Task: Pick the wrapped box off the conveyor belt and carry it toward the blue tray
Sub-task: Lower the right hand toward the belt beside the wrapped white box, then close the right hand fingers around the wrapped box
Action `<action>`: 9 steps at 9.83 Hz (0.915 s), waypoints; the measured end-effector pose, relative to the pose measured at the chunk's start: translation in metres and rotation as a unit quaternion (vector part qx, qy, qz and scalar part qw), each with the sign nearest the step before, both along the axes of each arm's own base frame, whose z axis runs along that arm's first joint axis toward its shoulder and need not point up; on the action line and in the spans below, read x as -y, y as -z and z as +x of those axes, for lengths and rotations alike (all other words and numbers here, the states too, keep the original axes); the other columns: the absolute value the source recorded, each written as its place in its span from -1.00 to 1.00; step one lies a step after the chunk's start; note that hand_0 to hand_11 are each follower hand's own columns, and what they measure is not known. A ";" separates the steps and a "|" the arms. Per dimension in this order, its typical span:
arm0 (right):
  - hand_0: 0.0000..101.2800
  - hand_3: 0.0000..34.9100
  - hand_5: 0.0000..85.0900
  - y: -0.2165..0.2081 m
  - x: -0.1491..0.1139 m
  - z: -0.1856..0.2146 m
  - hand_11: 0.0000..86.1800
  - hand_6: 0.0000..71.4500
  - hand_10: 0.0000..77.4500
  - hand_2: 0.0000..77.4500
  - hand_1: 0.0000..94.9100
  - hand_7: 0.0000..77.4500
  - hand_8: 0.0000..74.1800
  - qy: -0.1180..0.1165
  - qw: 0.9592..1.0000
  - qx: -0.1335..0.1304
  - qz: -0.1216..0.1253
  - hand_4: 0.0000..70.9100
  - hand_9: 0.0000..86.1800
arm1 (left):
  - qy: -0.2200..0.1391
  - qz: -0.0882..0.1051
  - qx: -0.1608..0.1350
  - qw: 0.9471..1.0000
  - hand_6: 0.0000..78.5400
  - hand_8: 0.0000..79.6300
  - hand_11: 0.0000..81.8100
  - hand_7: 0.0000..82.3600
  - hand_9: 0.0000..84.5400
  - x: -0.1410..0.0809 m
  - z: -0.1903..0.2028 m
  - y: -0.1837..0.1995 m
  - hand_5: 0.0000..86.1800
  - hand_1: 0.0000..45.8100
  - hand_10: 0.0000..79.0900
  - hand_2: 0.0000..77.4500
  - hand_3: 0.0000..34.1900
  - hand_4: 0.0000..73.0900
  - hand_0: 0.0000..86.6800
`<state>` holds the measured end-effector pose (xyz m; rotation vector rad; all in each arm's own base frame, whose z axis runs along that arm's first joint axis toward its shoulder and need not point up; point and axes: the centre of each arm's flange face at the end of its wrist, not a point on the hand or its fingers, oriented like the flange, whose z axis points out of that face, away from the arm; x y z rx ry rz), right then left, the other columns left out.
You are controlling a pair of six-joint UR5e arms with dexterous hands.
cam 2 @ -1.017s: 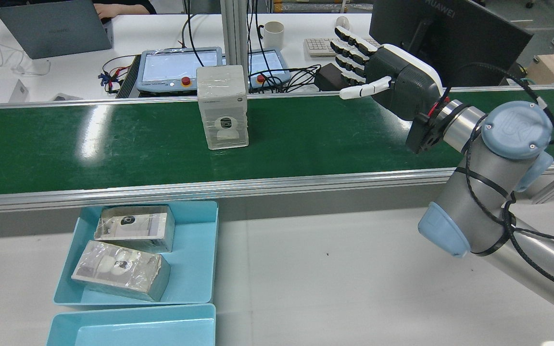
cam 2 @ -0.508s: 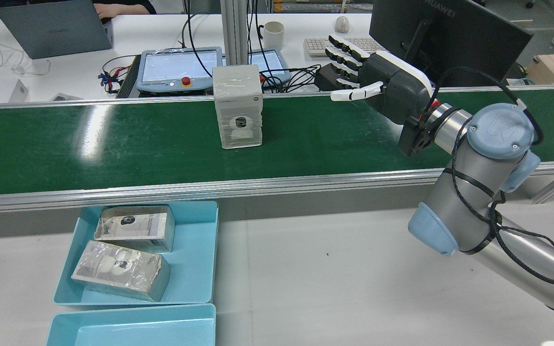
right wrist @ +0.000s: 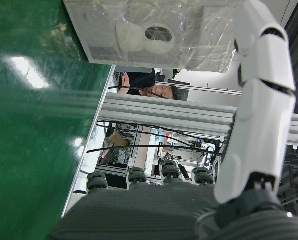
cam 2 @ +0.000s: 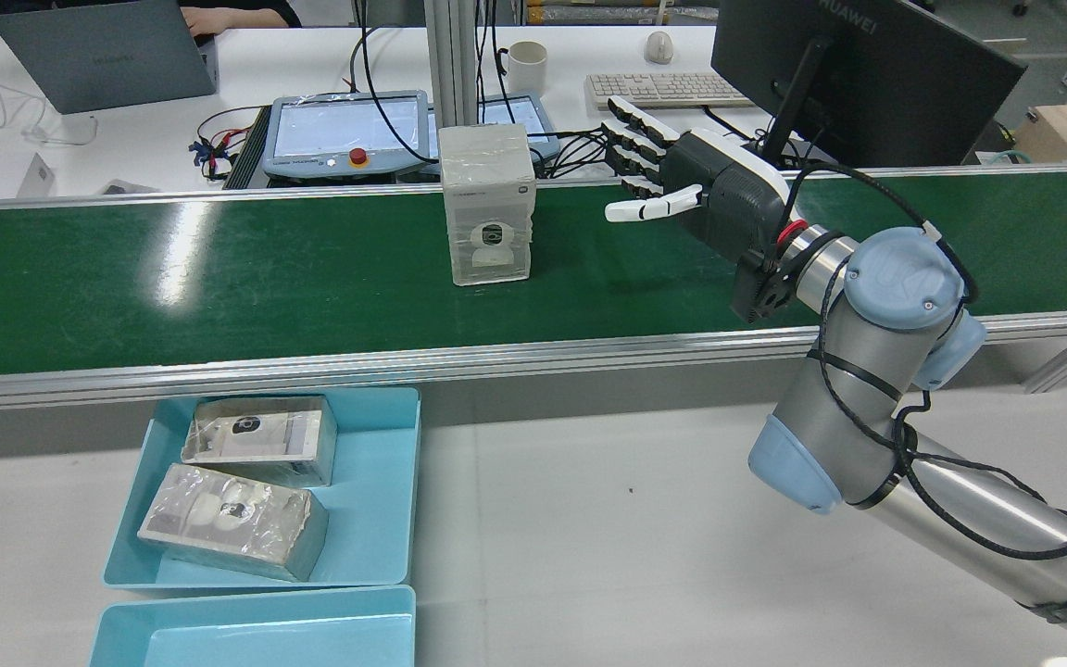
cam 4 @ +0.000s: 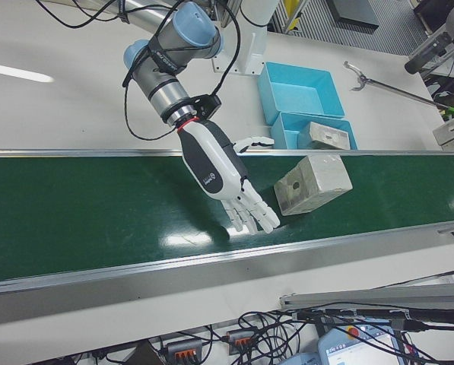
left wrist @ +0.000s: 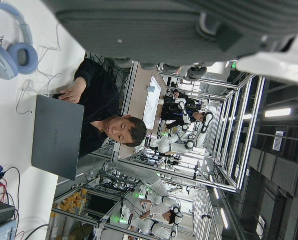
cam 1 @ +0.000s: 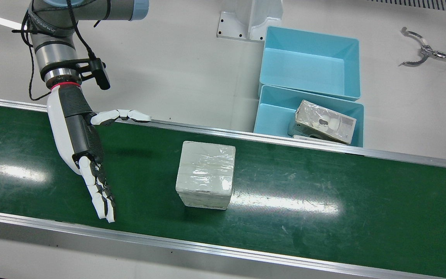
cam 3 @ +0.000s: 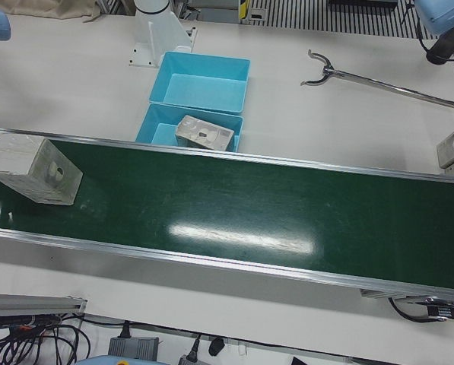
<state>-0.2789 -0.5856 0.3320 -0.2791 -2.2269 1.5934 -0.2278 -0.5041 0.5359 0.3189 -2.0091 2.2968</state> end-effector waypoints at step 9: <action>-0.10 -0.06 -0.88 0.013 0.015 -0.028 -0.91 -1.00 -0.94 -0.65 -0.75 -1.00 -0.90 -0.005 1.000 0.013 0.010 -0.97 -0.97 | 0.000 0.000 0.000 1.000 -1.00 -1.00 -1.00 -1.00 -1.00 0.000 0.000 0.000 -0.97 -1.00 -0.99 -0.97 -1.00 -1.00 -1.00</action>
